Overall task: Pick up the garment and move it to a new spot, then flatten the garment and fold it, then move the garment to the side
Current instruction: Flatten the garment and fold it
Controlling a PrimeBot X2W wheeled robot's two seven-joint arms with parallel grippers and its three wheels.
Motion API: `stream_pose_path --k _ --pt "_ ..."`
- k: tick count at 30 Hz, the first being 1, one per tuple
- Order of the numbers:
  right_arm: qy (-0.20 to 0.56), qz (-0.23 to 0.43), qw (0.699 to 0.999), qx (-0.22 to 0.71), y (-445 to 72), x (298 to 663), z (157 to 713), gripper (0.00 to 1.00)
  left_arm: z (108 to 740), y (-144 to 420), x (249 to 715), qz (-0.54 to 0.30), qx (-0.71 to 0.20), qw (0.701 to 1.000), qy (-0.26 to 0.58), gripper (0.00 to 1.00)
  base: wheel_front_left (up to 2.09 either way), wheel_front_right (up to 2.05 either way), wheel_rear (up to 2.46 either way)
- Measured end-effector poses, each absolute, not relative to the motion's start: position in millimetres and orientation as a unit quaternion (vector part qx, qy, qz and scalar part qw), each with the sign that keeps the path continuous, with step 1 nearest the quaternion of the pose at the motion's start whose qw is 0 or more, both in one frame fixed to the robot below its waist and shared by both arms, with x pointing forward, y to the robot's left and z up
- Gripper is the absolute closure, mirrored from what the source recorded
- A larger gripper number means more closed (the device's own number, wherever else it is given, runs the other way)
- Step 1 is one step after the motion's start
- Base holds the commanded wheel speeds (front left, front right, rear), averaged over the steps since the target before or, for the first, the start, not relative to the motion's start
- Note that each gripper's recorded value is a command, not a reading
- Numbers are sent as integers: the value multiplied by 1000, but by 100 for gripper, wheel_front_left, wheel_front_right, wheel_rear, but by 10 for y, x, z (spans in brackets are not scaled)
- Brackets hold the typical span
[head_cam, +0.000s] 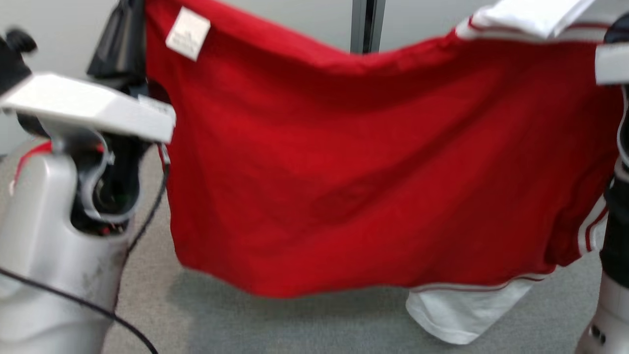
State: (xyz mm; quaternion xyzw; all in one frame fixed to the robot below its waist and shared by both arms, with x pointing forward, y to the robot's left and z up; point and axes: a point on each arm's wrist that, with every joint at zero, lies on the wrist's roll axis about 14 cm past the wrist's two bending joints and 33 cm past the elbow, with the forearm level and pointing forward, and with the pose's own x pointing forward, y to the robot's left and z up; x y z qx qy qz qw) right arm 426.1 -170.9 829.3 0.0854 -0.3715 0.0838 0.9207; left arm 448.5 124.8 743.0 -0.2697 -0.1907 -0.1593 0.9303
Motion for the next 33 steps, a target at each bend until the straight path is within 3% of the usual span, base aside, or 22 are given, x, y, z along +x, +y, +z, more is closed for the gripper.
stream_pose_path --k 9,17,23,28,33 --pt "-357 79 929 58 -1610 5250 8529 100 7487 1408 5530 -151 -245 949 -130 100 0 0 0" --pt "-416 70 906 18 -1504 6152 8507 100 7528 1516 6567 -120 -196 946 -229 100 0 0 0" --pt "-375 68 924 29 -1536 6587 7889 100 7043 1328 6937 -143 -154 946 -246 100 0 0 0" --pt "-284 62 955 55 -1600 6794 6874 100 6271 1222 7068 -159 -107 965 -182 100 0 0 0" --pt "-185 59 978 75 -1590 6722 5943 100 5576 1210 6866 -172 -65 977 -111 100 0 0 0"
